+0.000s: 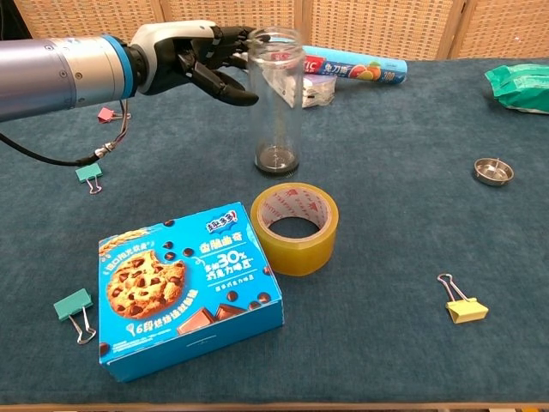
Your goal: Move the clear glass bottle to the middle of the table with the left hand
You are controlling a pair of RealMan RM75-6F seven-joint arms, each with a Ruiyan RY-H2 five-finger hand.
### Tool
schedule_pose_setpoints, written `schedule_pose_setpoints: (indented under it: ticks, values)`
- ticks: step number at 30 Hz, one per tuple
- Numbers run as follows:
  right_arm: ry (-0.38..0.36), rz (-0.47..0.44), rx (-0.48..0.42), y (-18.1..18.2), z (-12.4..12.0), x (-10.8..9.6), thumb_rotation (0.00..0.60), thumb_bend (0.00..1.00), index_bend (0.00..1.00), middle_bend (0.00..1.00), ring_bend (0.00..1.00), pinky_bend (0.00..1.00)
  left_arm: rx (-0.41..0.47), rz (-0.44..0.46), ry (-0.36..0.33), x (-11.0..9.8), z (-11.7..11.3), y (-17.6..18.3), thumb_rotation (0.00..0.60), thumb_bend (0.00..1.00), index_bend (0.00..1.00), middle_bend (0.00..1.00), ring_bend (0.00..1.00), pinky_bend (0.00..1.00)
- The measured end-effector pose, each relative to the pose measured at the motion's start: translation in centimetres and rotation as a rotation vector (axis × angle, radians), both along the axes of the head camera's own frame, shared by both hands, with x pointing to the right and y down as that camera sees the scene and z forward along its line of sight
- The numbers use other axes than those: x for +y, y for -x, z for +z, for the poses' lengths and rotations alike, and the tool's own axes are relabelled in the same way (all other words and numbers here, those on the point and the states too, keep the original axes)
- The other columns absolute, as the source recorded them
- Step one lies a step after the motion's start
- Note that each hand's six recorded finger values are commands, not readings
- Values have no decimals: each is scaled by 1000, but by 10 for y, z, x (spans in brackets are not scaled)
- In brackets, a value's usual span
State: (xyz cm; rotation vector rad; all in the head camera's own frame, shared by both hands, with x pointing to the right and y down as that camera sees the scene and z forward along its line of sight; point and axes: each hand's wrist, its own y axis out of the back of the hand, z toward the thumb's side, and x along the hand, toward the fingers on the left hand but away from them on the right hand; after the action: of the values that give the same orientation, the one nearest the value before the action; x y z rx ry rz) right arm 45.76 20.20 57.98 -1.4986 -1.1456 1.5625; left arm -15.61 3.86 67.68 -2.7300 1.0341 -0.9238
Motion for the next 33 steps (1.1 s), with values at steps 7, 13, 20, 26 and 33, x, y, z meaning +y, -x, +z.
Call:
schedule_pose_setpoints:
  ticks: [7,13,20,26,33]
  values:
    - [2,-7,1,2,0,1,600,0,0,0,0,0,18,-5,-29,-4,-13,9,600,255,0,0,0,78]
    - [7,-13,4,5,2,2,600,0,0,0,0,0,39,-21,-53,-8,-25,18,600,255,0,0,0,61]
    - [11,-57,15,11,5,1,600,0,0,0,0,0,17,-36,-149,-16,-45,48,600,252,0,0,0,13]
    - [-8,-224,52,27,10,-13,600,0,0,0,0,0,-183,-33,-360,-14,-80,121,600,252,0,0,0,4]
    - [-18,-429,79,56,19,-46,600,0,16,0,0,0,-408,-68,-392,25,-110,202,600,252,0,0,0,0]
